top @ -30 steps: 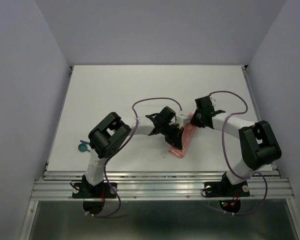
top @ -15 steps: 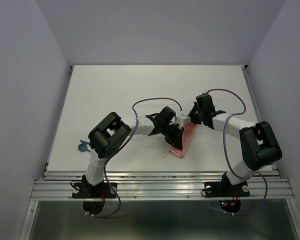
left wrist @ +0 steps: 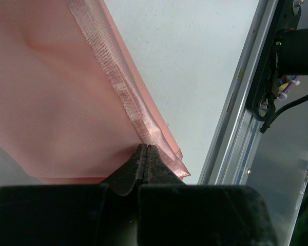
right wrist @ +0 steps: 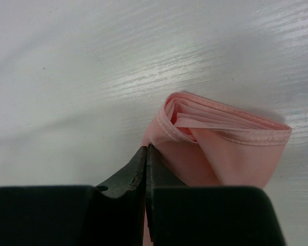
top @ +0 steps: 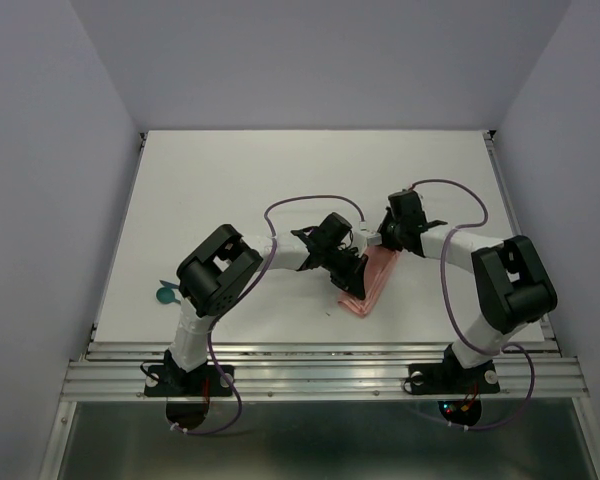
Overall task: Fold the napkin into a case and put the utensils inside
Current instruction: Turn over the smaller rectangle-folded napkin at the center of the board.
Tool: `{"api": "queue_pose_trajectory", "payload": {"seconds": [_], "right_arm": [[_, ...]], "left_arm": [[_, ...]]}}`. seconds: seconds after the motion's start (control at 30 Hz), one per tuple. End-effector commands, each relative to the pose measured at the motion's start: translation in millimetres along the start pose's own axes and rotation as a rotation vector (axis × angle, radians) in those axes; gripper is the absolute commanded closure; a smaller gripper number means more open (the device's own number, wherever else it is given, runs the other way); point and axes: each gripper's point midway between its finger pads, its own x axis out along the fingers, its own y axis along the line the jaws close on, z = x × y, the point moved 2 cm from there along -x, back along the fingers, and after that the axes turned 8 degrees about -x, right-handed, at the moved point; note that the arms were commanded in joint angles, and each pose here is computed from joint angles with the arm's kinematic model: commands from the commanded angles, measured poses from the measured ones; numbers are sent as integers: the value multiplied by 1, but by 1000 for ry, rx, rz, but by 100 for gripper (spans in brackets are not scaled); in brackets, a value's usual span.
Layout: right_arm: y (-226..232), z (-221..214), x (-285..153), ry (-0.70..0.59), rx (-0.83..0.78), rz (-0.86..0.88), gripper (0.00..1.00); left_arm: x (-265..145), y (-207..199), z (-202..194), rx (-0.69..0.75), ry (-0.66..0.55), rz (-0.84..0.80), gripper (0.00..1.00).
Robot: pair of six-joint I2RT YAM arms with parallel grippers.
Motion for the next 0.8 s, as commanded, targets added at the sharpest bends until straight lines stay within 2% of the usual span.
{"api": "queue_pose_trajectory", "payload": {"seconds": [0.0,0.13,0.3,0.47,0.6,0.77], "right_arm": [[25,37,-24,-105,-12,89,94],[29,34,-39,-103,-5,136,94],[22,11,-47,-51,14,158,94],[16,-16,-40,22,33,182,94],[-3,-44,-24,91,49,116,94],[-5,-37,-24,62,41,100,94]], "left_arm": [[-1,-8,-2,16,2,-32,100],[-1,-8,-1,17,2,-34,100],[0,-7,-1,14,4,-35,100],[1,-7,-1,13,6,-36,100],[-1,-9,0,18,2,-41,100],[-3,-10,0,20,-4,-42,100]]}}
